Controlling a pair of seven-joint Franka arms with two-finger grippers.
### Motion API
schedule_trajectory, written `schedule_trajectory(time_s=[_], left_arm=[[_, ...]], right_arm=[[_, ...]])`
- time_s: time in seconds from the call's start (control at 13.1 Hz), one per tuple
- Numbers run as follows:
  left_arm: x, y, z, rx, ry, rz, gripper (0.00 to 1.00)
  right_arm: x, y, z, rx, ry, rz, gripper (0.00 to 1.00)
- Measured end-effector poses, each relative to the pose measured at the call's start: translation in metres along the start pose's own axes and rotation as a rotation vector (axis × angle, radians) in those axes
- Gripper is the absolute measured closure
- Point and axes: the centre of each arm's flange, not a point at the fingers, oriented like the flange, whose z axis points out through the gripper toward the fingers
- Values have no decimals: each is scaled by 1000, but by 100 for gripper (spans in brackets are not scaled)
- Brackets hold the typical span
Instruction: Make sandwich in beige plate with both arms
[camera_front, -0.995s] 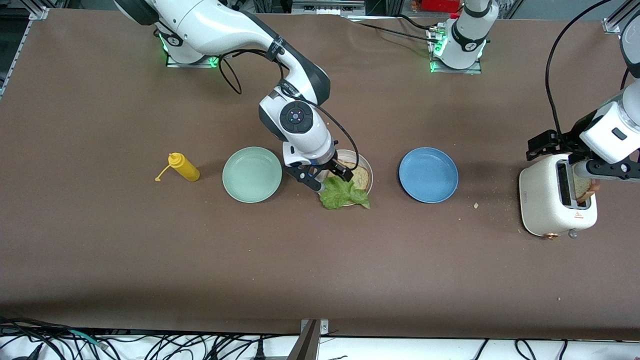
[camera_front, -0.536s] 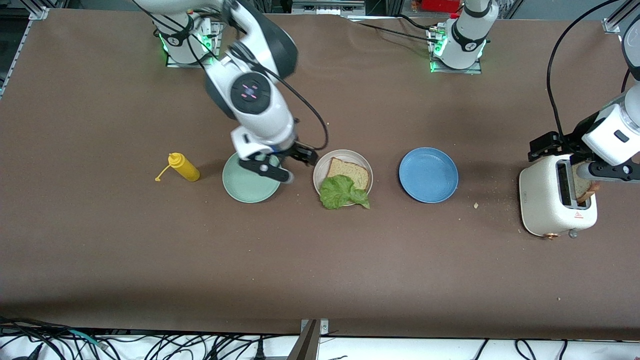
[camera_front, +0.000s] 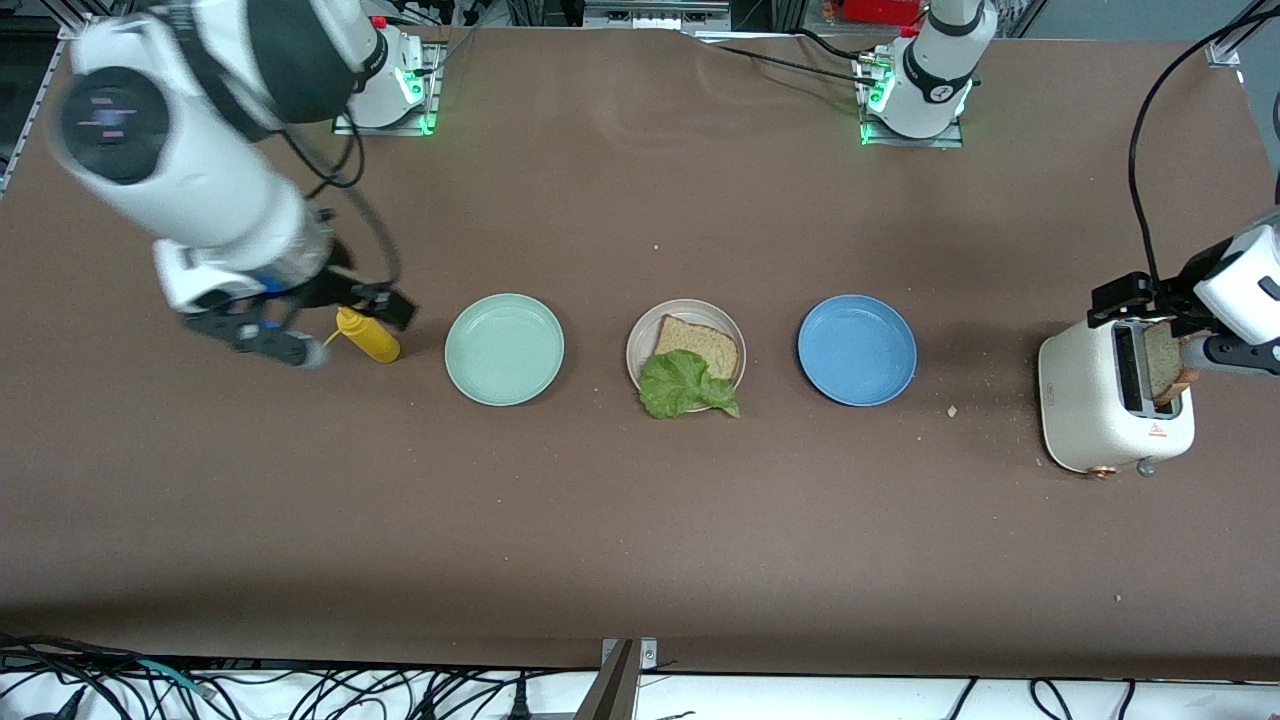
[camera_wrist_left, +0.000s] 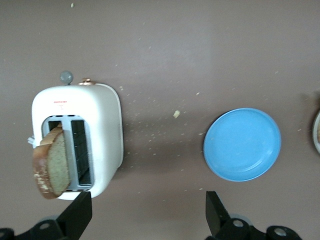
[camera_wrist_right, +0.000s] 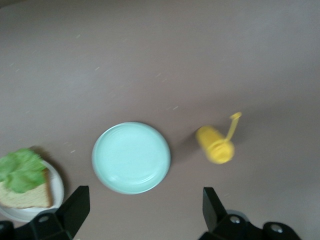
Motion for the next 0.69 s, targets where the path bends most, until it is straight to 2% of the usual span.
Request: schedule_trajectory(time_s=[0.38,0.69], left_arm=[[3,-70,37,-7,-9,-2,0],[10,-101,75,-16,-23,-22,0]], right_arm=[[59,131,-11,-7,27,-62,0],[81,170,5,5,76,-81,0]])
